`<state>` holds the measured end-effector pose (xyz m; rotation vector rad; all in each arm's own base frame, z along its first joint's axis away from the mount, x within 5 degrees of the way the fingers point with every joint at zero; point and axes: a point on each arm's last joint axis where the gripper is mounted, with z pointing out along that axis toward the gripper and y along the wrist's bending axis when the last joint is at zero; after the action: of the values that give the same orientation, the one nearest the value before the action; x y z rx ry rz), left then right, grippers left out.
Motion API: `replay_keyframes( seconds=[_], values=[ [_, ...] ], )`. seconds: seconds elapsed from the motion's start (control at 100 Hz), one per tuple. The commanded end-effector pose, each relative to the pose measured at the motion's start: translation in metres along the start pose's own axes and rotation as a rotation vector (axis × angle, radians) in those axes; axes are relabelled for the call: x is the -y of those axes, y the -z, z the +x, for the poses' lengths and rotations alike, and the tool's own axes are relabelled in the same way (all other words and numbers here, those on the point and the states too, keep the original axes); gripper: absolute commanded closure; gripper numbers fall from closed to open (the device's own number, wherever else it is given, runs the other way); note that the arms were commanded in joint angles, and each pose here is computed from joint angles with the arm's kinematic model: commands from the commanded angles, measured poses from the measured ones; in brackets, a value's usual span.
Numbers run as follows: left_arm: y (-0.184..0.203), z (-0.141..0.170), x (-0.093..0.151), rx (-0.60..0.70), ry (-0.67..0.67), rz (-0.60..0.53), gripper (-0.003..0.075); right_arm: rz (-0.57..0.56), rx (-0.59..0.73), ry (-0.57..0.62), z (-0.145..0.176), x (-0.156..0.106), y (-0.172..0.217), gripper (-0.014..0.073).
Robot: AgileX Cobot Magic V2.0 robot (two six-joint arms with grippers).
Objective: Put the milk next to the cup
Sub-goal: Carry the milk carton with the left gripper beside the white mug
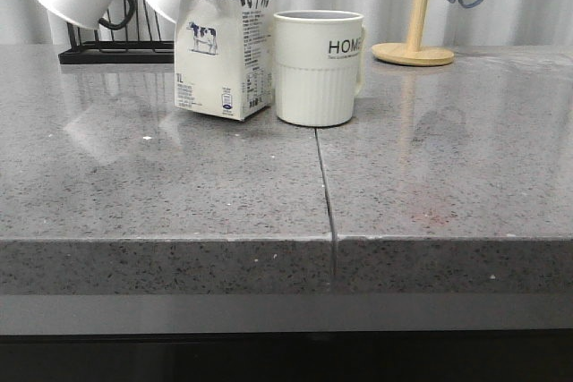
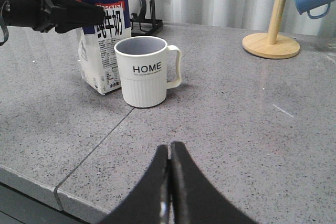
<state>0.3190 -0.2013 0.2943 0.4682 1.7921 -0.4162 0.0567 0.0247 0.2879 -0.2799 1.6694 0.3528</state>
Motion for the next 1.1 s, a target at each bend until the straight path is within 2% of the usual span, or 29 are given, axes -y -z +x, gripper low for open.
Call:
replay_keyframes(
  seconds=[0.0,0.11,0.18,0.47,0.75,0.8,0.87,0.91,0.93,0.94,0.98,1.09],
  values=[
    [0.011,-0.030,0.004,0.150,0.014,0.010,0.0333,0.003,0.090,0.011,-0.014,0.000,0.002,0.0662],
    [0.011,-0.030,0.004,0.150,0.014,0.010,0.0099,0.003,0.090,0.011,-0.014,0.000,0.002,0.0662],
    [0.011,-0.029,0.004,0.144,0.014,0.010,0.0018,0.003,0.090,0.011,-0.014,0.000,0.002,0.0662],
    [0.026,-0.034,0.005,0.079,0.015,0.017,0.0062,0.003,0.090,0.011,-0.014,0.000,0.002,0.0662],
    [0.067,-0.031,0.005,0.095,-0.021,0.022,0.0073,0.003,0.090,0.011,-0.014,0.000,0.002,0.0662],
    [0.076,-0.030,0.002,0.101,-0.020,0.015,0.0101,0.003,0.090,0.011,-0.014,0.000,0.002,0.0662],
    [0.090,-0.028,-0.001,0.112,-0.018,0.006,0.0188,0.003,0.090,0.011,-0.014,0.000,0.002,0.0662],
    [0.098,-0.028,-0.004,0.122,-0.015,-0.005,0.0274,0.003,0.090,0.011,-0.014,0.000,0.002,0.0662],
    [0.103,-0.027,-0.006,0.126,-0.014,-0.011,0.0342,0.003,0.090,0.011,-0.014,0.000,0.002,0.0662],
    [0.104,-0.027,-0.007,0.128,-0.014,-0.013,0.0342,0.003,0.090,0.011,-0.014,0.000,0.002,0.0662],
    [0.115,-0.026,-0.012,0.140,-0.013,-0.031,0.0476,0.003,0.090,0.011,-0.014,0.000,0.002,0.0662],
    [0.139,-0.023,-0.023,0.166,-0.036,-0.075,0.0745,0.003,0.090,0.011,-0.014,0.000,0.002,0.0662]
  ],
)
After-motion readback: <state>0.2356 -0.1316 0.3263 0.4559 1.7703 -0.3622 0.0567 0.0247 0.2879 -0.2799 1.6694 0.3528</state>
